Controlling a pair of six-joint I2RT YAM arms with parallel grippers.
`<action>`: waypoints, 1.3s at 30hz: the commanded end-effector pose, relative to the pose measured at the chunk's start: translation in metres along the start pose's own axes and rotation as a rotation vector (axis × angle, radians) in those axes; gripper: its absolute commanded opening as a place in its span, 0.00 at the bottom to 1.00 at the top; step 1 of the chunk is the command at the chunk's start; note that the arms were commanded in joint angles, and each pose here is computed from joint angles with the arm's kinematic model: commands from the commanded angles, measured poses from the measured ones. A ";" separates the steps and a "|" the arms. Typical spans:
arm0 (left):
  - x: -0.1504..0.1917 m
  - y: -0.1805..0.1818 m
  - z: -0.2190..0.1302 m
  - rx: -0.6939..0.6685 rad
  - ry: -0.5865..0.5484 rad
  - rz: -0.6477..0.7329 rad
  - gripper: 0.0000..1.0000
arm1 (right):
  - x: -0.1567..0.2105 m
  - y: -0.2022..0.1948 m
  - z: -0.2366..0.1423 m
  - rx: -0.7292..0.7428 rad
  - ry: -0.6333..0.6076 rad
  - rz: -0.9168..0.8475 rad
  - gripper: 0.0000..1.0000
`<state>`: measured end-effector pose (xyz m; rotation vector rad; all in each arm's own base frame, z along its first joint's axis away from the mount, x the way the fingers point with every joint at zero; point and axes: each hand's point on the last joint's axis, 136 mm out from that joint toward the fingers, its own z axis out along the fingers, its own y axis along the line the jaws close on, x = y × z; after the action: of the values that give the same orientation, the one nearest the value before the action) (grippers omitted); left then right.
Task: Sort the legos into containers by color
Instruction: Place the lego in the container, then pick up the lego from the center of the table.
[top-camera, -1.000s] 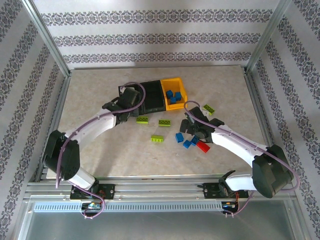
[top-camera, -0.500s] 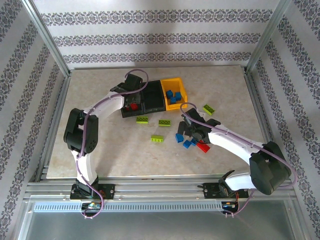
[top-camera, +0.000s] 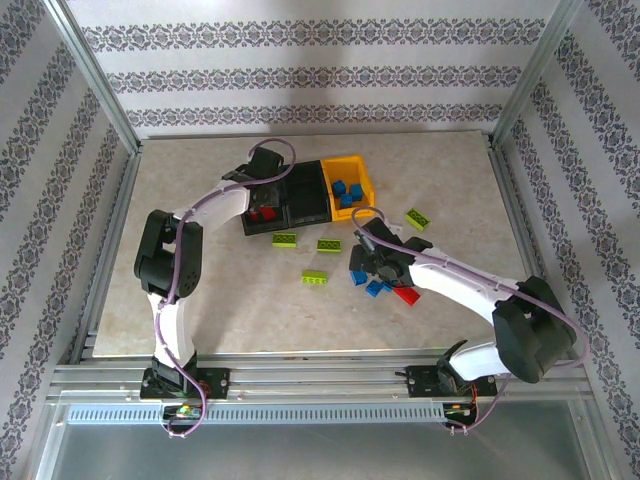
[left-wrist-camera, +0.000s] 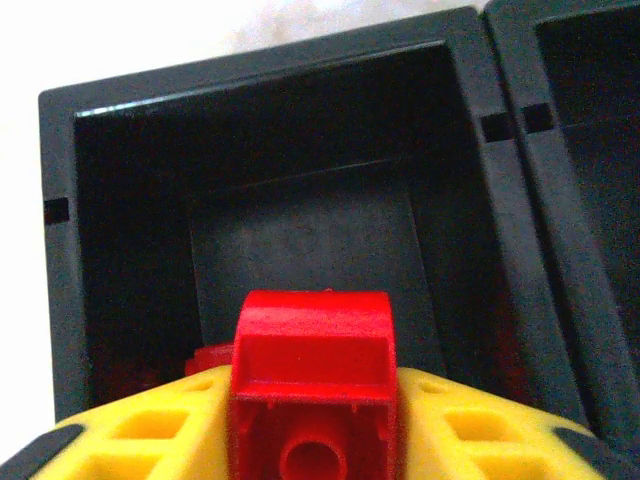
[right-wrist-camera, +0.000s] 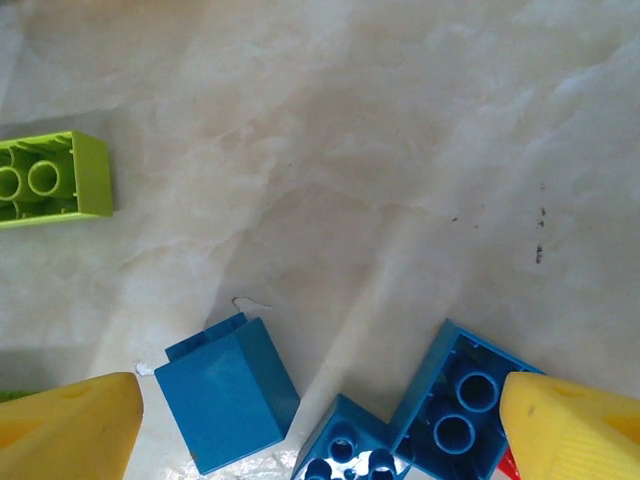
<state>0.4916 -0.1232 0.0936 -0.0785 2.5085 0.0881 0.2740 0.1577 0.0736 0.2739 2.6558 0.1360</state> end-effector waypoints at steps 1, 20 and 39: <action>-0.001 0.006 0.002 -0.009 0.022 -0.004 0.48 | -0.002 0.012 -0.003 -0.022 0.003 -0.002 0.91; 0.005 0.003 -0.060 0.128 -0.040 -0.062 0.74 | 0.003 0.025 0.005 -0.032 0.035 -0.026 0.88; 0.153 -0.075 -0.137 0.383 0.015 0.077 1.00 | 0.003 0.026 0.006 -0.025 0.030 -0.035 0.92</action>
<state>0.2988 -0.1950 0.1049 0.1761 2.5447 -0.2918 0.2750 0.1782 0.0654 0.2250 2.6977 0.1569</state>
